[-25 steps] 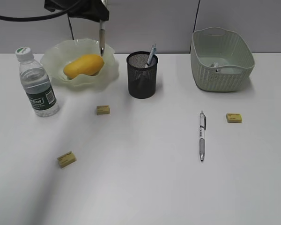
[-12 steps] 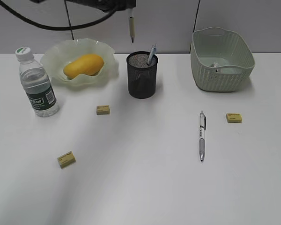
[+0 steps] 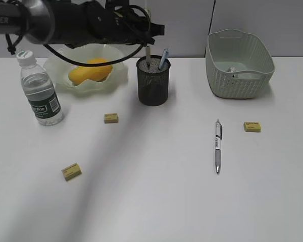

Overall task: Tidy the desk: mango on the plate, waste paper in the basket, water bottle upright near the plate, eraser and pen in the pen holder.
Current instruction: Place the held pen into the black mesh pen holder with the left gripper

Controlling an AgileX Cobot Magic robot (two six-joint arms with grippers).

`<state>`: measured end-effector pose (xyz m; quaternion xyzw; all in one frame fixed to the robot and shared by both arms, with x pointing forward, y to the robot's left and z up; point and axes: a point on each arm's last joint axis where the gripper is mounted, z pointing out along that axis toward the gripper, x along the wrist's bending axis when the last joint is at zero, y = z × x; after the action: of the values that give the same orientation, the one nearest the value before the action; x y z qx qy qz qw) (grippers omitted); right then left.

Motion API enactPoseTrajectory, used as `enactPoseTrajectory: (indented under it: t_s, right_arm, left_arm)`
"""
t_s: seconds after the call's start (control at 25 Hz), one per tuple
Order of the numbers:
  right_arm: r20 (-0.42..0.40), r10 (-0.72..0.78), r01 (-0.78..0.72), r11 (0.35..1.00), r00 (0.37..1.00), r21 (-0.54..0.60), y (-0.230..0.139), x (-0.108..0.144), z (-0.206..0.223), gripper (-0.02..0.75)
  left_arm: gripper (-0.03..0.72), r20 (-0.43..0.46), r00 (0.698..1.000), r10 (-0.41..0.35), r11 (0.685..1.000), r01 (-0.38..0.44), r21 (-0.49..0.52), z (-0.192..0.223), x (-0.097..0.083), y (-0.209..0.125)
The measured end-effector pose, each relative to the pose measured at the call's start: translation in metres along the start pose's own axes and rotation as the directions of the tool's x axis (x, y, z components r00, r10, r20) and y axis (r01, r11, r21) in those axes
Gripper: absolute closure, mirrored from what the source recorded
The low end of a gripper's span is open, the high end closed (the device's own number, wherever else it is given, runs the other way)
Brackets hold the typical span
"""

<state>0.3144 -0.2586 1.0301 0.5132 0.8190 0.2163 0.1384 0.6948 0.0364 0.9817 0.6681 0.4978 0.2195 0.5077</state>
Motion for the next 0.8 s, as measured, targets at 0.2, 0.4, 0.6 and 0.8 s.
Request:
enactPoseTrajectory:
  t_s: [0.2,0.4,0.6,0.8]
  right_arm:
    - [0.001,0.0,0.0,1.0,1.0,0.0,0.0,0.0,0.0,0.155]
    - [0.003,0.001,-0.001,1.0,1.0,0.0,0.0,0.0,0.0,0.155]
    - [0.005,0.0,0.0,1.0,1.0,0.0,0.0,0.0,0.0,0.155]
    - [0.006,0.0,0.0,1.0,1.0,-0.001,0.0,-0.001,0.0,0.155]
  left_arm:
    - [0.563,0.002,1.0,0.004,1.0,-0.004,0.021,0.006,-0.001,-0.01]
    - [0.403,0.006,1.0,0.006,1.0,-0.007,0.021,0.005,-0.004,-0.01]
    - [0.281,0.01,1.0,0.007,1.0,-0.008,0.029,0.005,-0.005,-0.01]
    - [0.268,0.034,0.999,0.017,0.999,-0.018,0.044,-0.008,-0.011,0.004]
